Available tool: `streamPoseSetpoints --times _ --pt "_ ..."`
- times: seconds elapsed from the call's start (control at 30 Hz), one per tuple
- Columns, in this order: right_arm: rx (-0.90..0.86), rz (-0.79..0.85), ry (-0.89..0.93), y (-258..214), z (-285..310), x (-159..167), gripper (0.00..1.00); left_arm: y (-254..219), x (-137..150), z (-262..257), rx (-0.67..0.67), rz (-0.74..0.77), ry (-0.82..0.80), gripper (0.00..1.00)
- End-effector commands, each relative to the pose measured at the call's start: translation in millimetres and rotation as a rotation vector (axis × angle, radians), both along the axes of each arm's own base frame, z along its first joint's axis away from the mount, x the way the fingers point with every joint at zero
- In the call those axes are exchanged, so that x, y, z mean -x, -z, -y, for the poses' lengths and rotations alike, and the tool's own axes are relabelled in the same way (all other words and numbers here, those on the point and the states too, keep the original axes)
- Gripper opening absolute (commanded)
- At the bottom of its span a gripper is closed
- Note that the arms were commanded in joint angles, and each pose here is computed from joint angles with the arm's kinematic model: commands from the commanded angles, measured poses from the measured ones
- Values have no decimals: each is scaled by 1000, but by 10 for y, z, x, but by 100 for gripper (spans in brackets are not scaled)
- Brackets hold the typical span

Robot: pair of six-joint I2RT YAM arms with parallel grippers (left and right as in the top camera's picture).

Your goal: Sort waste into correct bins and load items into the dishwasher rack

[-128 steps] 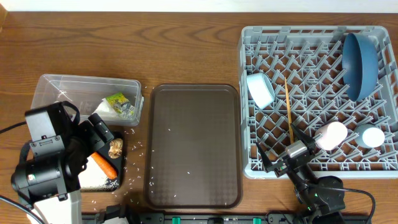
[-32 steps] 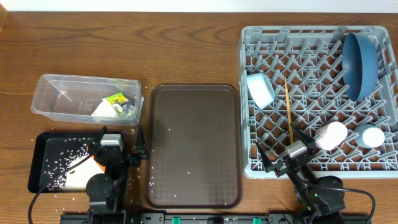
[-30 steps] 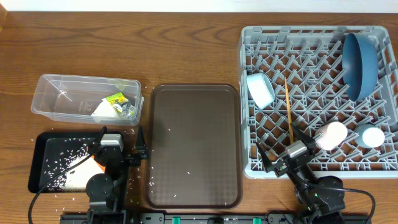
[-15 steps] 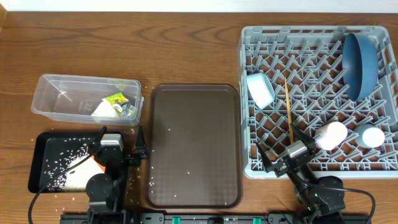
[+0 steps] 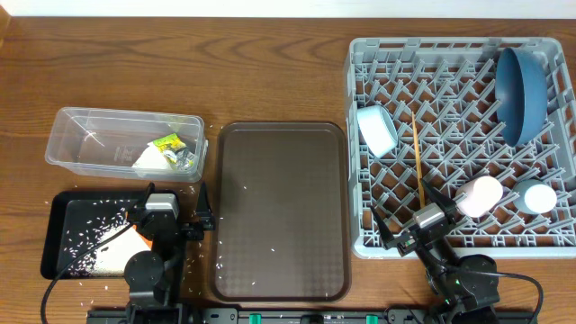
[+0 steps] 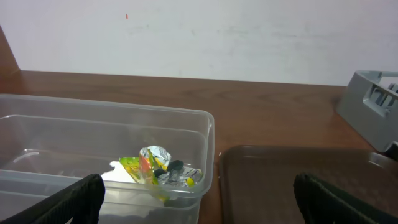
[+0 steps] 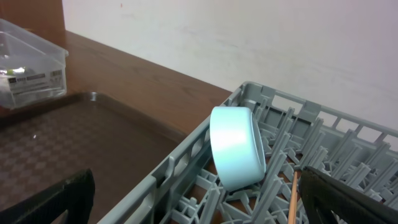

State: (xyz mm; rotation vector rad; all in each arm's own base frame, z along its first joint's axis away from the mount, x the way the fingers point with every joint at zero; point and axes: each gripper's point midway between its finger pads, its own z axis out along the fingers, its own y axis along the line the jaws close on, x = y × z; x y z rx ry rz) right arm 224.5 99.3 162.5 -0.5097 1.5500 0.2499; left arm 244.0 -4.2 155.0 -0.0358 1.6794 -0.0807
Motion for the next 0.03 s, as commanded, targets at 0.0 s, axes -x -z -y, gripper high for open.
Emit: streamPoseSetpoints --times 0.0 --pt "11 10 6 3 20 -7 99 155 -2 21 -1 -35 11 98"
